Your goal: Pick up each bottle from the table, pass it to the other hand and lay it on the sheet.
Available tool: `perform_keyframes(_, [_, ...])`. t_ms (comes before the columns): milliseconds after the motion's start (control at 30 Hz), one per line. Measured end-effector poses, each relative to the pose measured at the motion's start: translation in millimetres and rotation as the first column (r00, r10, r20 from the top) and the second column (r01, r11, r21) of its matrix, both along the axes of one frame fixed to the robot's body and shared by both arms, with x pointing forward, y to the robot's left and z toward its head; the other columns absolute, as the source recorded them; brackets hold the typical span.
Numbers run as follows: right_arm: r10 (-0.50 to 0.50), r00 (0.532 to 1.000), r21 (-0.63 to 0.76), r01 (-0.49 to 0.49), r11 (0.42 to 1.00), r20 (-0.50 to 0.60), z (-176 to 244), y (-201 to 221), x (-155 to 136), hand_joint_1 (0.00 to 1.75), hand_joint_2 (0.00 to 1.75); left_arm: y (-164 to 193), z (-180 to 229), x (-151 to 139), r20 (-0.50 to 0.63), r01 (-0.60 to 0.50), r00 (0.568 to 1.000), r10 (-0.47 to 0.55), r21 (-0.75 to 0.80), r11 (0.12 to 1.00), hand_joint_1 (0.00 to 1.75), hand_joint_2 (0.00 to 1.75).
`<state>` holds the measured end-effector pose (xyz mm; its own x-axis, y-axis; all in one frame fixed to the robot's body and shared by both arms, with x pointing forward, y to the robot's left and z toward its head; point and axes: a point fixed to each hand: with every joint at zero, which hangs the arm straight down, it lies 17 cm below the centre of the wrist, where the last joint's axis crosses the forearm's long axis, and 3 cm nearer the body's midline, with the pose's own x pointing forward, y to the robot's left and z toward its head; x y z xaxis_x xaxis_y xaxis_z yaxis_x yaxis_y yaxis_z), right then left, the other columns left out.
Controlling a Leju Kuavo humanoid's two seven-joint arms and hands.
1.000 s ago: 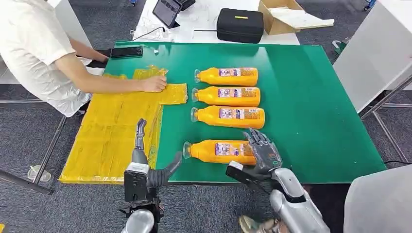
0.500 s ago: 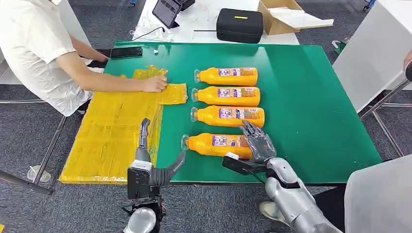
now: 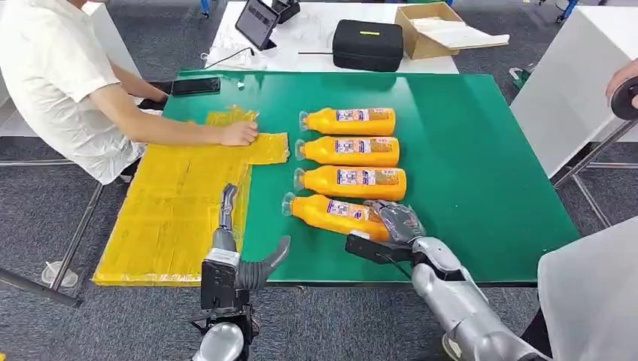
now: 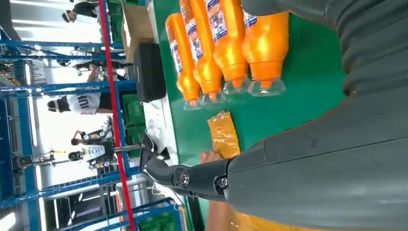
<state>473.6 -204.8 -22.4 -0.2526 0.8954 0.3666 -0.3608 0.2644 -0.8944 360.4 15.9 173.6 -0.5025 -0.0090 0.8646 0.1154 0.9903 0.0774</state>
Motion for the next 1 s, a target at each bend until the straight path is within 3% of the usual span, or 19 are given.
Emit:
perform_keyframes(600, [-0.023, 0.997, 0.141, 0.033, 0.989, -0.072, -12.5, 5.1, -18.4, 1.75, 1.75, 2.1, 1.1, -9.5, 0.002, 0.017, 1.0, -0.017, 0.046, 0.999, 0.0, 1.75])
perform_keyframes(867, [-0.023, 0.999, 0.349, 0.038, 0.936, -0.046, -1.3, 35.3, -38.2, 1.75, 1.75, 24.6, -2.3, -10.4, -0.053, 0.003, 0.999, -0.008, -0.088, 0.996, 0.0, 1.75])
perform_keyframes(1000, [-0.07, 0.997, 0.431, 0.07, 0.9, -0.016, 8.0, 40.3, -47.1, 1.75, 1.75, 39.7, -19.9, -8.8, -0.165, -0.01, 0.986, -0.027, -0.221, 0.975, 0.0, 1.75])
